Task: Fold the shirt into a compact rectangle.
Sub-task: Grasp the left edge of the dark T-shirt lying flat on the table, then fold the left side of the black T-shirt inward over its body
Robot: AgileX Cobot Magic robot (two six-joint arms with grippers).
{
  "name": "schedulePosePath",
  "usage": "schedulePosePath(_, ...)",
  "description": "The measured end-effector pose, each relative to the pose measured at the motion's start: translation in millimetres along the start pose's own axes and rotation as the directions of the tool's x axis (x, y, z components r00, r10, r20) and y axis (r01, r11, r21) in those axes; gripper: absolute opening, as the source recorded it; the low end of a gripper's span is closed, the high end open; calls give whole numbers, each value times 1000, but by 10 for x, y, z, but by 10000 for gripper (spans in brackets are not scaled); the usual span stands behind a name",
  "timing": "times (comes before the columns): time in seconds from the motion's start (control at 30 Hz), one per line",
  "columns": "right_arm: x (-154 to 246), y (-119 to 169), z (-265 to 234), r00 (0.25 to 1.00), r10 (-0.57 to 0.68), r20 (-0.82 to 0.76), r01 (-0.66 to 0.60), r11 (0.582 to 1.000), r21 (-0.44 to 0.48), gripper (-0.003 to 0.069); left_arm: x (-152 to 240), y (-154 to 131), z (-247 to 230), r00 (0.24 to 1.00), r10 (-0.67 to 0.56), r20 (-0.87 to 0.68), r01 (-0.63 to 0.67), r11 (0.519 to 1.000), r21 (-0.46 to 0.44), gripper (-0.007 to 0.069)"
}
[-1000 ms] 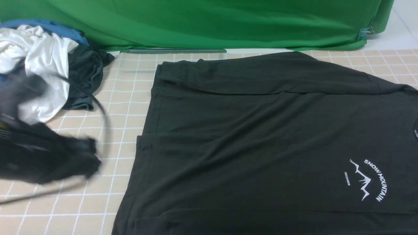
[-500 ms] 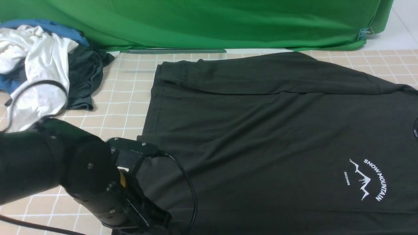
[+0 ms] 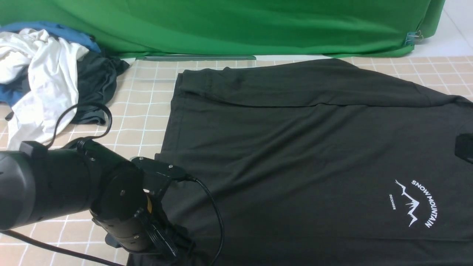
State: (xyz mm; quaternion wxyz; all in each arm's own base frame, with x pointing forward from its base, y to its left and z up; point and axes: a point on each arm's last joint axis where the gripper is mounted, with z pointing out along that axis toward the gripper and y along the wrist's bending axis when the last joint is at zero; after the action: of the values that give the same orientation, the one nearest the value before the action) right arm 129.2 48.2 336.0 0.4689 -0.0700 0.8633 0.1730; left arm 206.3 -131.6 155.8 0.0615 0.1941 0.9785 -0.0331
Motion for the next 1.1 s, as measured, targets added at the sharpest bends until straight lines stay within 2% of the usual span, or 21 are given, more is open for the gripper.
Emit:
schedulePosePath(0.1,-3,2,-2,1000,1,1,-1,1000,-1,38,4,-5,3,1000,-2,-5,2,1000,6,435)
schedulePosePath(0.43,-3,2,-2,1000,2,1,-2,1000,-2,42,24,-19,0,999,31,-29,-31,999,16,106)
schedulePosePath(0.53,-4,2,-2,1000,2,2,-2,1000,-2,43,27,-20,-11,998,50,-31,-49,999,18,48)
schedulePosePath(0.7,-5,3,-2,1000,3,4,-3,1000,-3,44,68,-20,-191,998,57,6,-58,998,26,34)
schedulePosePath(0.93,-5,3,-2,1000,3,4,-3,1000,-3,44,-22,-50,-786,978,59,202,-70,996,52,34)
schedulePosePath(1.1,-5,3,-2,1000,3,4,-3,1000,-3,44,-250,-52,-1114,946,95,310,-101,995,6,34)
